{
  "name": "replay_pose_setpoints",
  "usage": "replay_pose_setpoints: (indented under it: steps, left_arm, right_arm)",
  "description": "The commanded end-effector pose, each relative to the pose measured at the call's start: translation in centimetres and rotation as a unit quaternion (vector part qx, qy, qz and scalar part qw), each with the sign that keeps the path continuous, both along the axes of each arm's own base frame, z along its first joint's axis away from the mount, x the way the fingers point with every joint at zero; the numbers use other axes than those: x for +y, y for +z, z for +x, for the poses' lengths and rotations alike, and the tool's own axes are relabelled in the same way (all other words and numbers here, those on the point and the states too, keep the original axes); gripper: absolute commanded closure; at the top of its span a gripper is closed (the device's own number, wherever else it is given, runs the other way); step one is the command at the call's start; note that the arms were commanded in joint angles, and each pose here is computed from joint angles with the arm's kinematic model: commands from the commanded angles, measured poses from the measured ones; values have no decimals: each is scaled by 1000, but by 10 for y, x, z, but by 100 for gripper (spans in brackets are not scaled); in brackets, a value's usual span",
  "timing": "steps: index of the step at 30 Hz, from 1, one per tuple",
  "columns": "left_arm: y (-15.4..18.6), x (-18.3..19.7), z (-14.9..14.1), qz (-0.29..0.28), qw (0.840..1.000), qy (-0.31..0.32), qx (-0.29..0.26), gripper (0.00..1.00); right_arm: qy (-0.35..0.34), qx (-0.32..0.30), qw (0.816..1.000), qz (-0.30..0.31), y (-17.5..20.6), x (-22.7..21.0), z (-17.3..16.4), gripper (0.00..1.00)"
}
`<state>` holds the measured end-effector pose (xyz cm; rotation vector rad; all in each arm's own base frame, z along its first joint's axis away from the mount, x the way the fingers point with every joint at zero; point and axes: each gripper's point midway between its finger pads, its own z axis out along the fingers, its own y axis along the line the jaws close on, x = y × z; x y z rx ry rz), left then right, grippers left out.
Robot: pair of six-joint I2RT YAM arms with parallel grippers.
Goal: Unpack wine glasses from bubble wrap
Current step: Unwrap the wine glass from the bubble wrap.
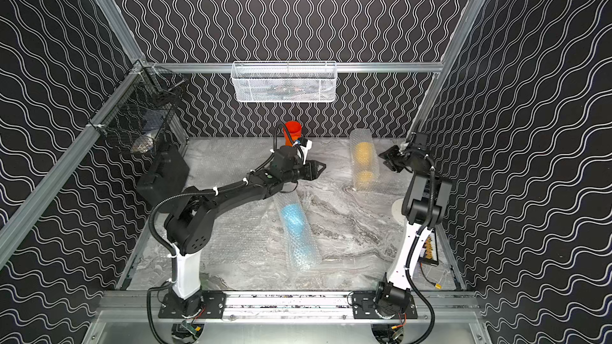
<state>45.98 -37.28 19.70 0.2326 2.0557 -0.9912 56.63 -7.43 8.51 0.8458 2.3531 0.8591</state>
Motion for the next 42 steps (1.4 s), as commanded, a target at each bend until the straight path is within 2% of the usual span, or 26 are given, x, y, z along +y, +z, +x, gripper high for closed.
replay_pose_setpoints:
  steps: [1,9,15,19,27,33,38,42]
  left_arm:
    - [15,7,-1,-14,1000,1,-21,55]
    - [13,15,-4,-21,1000,2,-13,55]
    - [16,18,-6,-22,1000,4,-14,55]
    - [13,18,-8,-22,1000,1,-9,55]
    - [7,11,-8,-25,1000,-15,3,55]
    - [-4,-3,-6,-29,999,-39,21,54]
    - [-16,-22,-8,-17,998,-59,30,54]
    - [-28,-36,-7,-10,996,-74,41,54]
  right_arm:
    - [14,-17,1000,10,9,14,3,56]
    - [59,-26,998,-5,29,67,8,56]
    - [107,-37,993,-9,45,123,14,56]
    - [134,-40,990,-11,50,146,14,52]
    - [90,-31,993,-66,56,98,-1,49]
    - [9,1,996,-94,50,39,-47,46]
    - [-63,51,995,-63,8,-13,-87,44]
    - [-73,83,992,-60,-20,-29,-95,44]
